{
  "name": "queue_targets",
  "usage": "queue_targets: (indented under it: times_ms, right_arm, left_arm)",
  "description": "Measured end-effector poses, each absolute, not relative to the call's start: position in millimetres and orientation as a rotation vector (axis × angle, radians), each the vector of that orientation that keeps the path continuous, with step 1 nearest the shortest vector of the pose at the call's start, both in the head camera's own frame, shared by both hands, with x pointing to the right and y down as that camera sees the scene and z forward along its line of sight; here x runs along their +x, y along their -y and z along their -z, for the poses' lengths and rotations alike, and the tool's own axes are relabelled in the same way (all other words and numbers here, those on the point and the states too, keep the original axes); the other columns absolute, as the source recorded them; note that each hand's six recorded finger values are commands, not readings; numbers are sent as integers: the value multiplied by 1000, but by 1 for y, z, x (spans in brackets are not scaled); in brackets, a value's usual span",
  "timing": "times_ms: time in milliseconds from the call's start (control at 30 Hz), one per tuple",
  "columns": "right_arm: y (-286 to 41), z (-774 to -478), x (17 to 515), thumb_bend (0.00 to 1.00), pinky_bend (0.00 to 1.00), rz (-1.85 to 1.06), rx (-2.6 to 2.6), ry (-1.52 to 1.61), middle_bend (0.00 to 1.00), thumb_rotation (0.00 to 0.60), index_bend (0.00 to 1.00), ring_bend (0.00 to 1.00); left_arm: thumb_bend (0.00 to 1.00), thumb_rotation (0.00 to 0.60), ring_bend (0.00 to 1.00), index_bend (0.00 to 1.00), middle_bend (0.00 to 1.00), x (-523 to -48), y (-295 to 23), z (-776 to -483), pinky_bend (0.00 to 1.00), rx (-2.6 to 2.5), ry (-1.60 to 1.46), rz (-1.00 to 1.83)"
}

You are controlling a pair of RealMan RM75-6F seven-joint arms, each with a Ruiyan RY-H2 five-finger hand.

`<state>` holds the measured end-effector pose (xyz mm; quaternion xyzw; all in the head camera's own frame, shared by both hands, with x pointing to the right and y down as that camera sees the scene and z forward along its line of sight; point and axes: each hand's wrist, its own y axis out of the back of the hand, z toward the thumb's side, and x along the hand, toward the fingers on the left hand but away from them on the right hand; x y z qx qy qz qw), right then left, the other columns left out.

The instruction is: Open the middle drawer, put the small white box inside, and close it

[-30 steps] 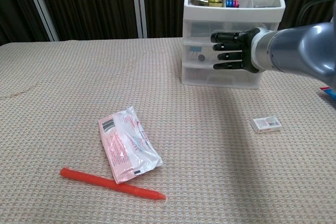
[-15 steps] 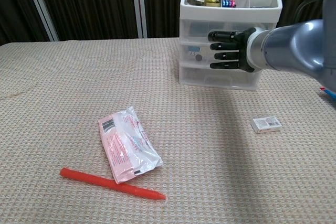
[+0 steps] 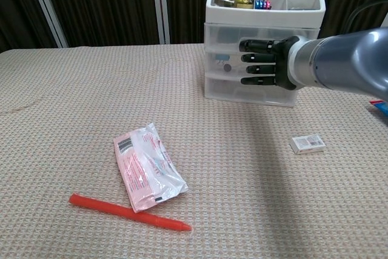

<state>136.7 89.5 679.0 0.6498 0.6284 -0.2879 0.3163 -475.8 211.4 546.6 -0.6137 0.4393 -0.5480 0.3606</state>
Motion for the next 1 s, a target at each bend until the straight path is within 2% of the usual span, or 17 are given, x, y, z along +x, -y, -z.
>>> queue_targets:
  times_ms: [700, 1000]
  right_arm:
    - [-134, -662, 151, 449, 586, 811, 1768, -1607, 721, 600, 307, 697]
    - [-149, -649, 168, 430, 572, 874, 1832, -1657, 701, 600, 253, 680]
  left_arm:
    - [59, 600, 0, 111, 0, -475, -212, -546, 0, -1569, -1126, 1407]
    - [60, 600, 0, 115, 0, -475, -212, -546, 0, -1556, -1123, 1405]
